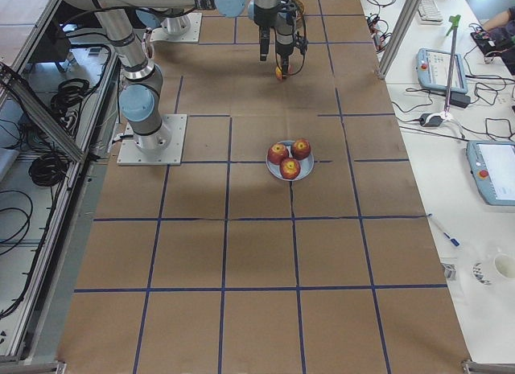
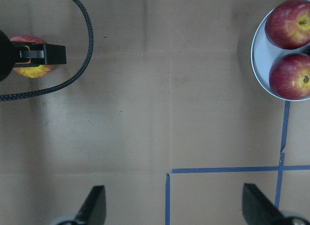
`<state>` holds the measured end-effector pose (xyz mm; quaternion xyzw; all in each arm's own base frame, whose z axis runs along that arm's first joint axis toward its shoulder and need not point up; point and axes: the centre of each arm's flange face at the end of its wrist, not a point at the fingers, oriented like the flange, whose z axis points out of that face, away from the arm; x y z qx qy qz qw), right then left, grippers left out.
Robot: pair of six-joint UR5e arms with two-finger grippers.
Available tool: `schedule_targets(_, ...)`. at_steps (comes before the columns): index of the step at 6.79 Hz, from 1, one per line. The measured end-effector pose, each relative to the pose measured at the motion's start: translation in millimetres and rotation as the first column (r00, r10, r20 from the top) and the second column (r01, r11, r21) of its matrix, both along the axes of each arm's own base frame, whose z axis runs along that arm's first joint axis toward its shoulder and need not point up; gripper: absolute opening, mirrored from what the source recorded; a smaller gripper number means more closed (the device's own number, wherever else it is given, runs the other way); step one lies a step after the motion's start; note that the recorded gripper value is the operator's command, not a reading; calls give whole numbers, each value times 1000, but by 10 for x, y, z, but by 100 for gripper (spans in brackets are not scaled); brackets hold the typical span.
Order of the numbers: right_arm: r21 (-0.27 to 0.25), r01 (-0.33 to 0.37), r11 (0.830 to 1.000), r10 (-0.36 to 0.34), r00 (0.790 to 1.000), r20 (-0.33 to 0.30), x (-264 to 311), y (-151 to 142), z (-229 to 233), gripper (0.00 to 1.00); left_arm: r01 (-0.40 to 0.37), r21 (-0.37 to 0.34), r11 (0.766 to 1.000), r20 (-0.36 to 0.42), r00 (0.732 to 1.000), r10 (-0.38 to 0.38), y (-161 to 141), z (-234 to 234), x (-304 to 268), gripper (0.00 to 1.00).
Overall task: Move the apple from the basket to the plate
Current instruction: 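Set the apple on the table, open the left gripper and withdraw, then reach the right gripper down to the apple and grasp it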
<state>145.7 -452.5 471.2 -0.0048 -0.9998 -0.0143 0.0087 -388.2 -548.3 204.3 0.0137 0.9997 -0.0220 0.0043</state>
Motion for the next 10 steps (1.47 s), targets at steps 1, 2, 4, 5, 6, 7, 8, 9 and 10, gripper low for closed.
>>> schedule_targets(1,0,0,1000,0,1000,0,-2,0,1,100,5,5,1000,6,1000,-5,-39,267,14,99)
schedule_targets(2,0,1,1000,-1,1000,0,-3,0,0,100,46,25,999,21,999,-46,-105,725,82,99)
schedule_targets(4,-3,-5,1000,5,1000,-4,-5,-6,15,100,168,60,984,35,985,-171,-196,1823,557,99)
schedule_targets(5,-8,-17,1000,17,1000,-10,-22,-16,31,100,242,68,968,31,969,-244,-158,2352,1048,99)
schedule_targets(6,-13,-23,1000,23,1000,-9,-43,-27,55,100,273,80,959,24,961,-276,-57,2750,1537,99)
schedule_targets(7,-23,-18,1000,18,1000,-2,-56,-47,95,100,252,96,963,16,967,-255,78,3053,1987,99)
schedule_targets(8,-34,-6,999,6,1000,1,-49,-91,119,100,222,92,971,11,974,-224,188,3269,2252,99)
schedule_targets(9,-43,22,999,-21,1000,4,18,-198,92,100,206,77,975,7,978,-207,297,3426,2353,99)
schedule_targets(10,-51,39,998,-39,999,6,246,-345,6,100,202,78,976,-7,979,-202,416,3439,2370,99)
